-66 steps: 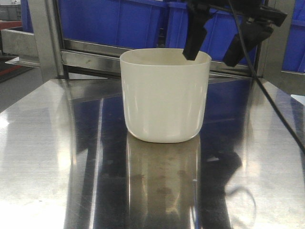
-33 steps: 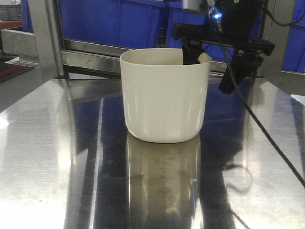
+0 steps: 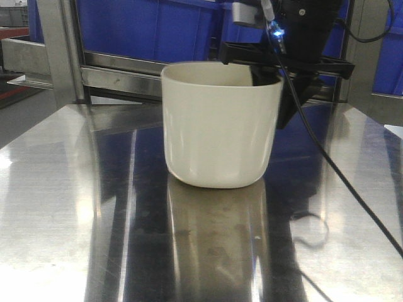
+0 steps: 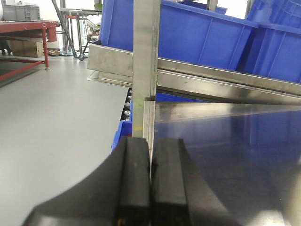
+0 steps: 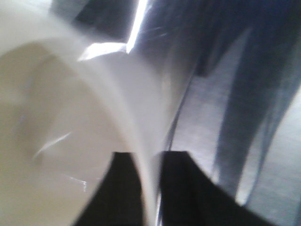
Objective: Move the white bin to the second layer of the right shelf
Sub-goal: 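Lift the white bin off the table with the right gripper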
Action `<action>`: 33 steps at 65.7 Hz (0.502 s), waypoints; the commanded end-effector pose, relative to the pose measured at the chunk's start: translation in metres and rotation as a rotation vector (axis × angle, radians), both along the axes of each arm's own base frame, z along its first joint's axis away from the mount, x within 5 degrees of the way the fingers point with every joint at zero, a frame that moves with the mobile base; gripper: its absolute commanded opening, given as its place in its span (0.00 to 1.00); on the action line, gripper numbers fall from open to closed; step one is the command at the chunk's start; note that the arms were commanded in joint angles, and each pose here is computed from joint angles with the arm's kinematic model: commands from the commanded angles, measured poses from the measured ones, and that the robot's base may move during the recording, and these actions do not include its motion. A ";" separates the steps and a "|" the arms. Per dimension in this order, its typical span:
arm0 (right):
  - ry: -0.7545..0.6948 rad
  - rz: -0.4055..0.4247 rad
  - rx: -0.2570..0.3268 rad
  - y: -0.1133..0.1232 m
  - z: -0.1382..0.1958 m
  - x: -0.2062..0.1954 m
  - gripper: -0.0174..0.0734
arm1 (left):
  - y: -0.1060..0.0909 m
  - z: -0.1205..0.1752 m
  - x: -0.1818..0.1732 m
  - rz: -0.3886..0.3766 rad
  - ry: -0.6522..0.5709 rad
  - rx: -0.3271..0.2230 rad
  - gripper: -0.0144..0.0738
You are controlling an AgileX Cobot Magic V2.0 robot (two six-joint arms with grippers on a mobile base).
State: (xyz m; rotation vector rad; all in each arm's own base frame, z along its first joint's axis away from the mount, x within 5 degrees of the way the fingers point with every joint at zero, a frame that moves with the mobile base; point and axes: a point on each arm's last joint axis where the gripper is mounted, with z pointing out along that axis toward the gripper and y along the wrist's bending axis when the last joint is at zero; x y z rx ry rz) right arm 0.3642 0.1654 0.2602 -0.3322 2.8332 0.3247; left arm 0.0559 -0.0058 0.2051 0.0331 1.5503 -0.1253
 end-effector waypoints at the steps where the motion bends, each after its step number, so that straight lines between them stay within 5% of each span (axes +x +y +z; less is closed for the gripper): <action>1: -0.143 0.013 0.020 -0.004 0.043 -0.004 0.27 | 0.000 -0.005 0.001 0.000 -0.051 -0.014 0.26; 33: -0.561 0.002 0.047 -0.047 0.167 -0.079 0.25 | 0.000 -0.005 0.001 0.000 -0.051 -0.014 0.26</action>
